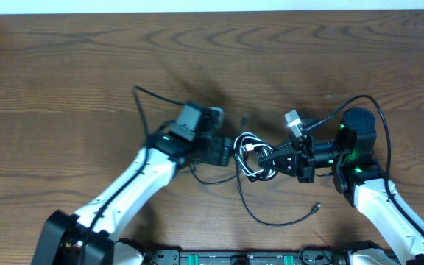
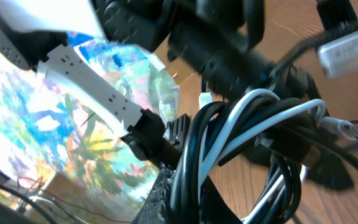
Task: Untangle cables
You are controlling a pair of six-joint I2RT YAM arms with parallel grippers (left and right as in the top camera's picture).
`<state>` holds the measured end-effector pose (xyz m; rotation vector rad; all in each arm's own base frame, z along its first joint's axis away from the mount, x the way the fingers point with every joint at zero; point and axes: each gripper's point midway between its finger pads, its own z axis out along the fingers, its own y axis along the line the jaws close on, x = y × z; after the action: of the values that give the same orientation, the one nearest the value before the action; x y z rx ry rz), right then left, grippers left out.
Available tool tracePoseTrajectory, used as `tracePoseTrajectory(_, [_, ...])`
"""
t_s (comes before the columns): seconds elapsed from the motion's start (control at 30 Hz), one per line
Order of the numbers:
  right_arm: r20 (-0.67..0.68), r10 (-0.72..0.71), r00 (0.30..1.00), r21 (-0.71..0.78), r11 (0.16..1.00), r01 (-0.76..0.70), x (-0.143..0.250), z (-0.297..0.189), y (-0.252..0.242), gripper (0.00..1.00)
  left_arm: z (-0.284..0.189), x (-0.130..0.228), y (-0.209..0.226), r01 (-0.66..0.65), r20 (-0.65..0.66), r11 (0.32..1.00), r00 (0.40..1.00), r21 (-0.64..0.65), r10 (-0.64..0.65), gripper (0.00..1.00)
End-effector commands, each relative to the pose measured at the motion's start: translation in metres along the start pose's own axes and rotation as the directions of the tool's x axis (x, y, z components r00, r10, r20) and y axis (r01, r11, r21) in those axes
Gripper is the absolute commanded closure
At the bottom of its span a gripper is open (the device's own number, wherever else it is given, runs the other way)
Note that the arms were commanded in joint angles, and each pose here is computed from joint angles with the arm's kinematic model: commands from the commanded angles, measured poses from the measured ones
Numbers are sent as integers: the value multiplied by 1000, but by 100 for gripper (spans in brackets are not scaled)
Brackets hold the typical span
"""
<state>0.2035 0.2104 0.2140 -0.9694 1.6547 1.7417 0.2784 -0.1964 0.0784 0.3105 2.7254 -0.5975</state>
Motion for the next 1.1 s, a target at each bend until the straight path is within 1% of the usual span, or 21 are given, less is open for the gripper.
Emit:
tracePoseTrajectory(0.0, [-19, -138, 990, -59, 989, 137, 1, 6, 11, 99, -31, -22, 26, 55, 106, 997, 993, -59, -48, 18])
tracePoseTrajectory(0.1, [-24, -236, 971, -83, 969, 233, 5, 12, 14, 99, -58, -33, 41, 130, 184, 990, 976, -53, -118, 17])
tracePoseTrajectory(0.13, [-24, -259, 966, -75, 964, 256, 5, 14, 12, 99, -67, -37, 42, 143, 208, 989, 969, -36, -133, 15])
tracePoseTrajectory(0.23, [-40, -371, 928, 23, 928, 372, 7, 25, -7, 99, -98, -44, 37, 151, 275, 987, 948, 59, -161, 11])
tracePoseTrajectory(0.27, [-46, -402, 914, 34, 914, 404, 7, 27, -10, 99, -103, -45, 36, 150, 285, 986, 944, 74, -165, 11])
tracePoseTrajectory(0.33, [-61, -523, 850, 44, 850, 525, 8, 33, -12, 99, -116, -46, 32, 144, 314, 984, 934, 105, -170, 11])
tracePoseTrajectory(0.4, [-64, -639, 767, 6, 768, 641, 11, 39, -7, 99, -127, -45, 27, 130, 333, 982, 928, 134, -169, 11])
tracePoseTrajectory(0.47, [-59, -703, 709, -25, 711, 703, 14, 45, -2, 99, -137, -44, 17, 100, 347, 979, 925, 176, -156, 11])
tracePoseTrajectory(0.53, [-48, -742, 669, -55, 671, 740, 15, 52, 4, 99, -146, -42, 4, 27, 364, 977, 926, 211, -104, 10])
tracePoseTrajectory(0.6, [-24, -762, 647, -96, 646, 758, 17, 57, 14, 99, -153, -40, -7, -59, 384, 970, 923, 235, -37, 10])
tracePoseTrajectory(0.67, [22, -782, 623, -170, 612, 773, 20, 60, 30, 99, -160, -38, -14, -105, 403, 964, 915, 246, -3, 10])
tracePoseTrajectory(0.77, [64, -784, 618, -242, 588, 772, 25, 59, 44, 99, -167, -36, -21, -145, 422, 954, 906, 262, 22, 10])
tracePoseTrajectory(0.87, [54, -773, 633, -231, 607, 761, 25, 57, 40, 99, -172, -35, -25, -169, 439, 950, 898, 263, 38, 10])
tracePoseTrajectory(0.97, [51, -772, 633, -222, 609, 761, 24, 56, 38, 99, -178, -33, -27, -213, 464, 946, 882, 243, 80, 10])
tracePoseTrajectory(1.07, [49, -768, 638, -221, 615, 757, 24, 55, 38, 99, -186, -32, -31, -240, 492, 943, 865, 231, 100, 7])
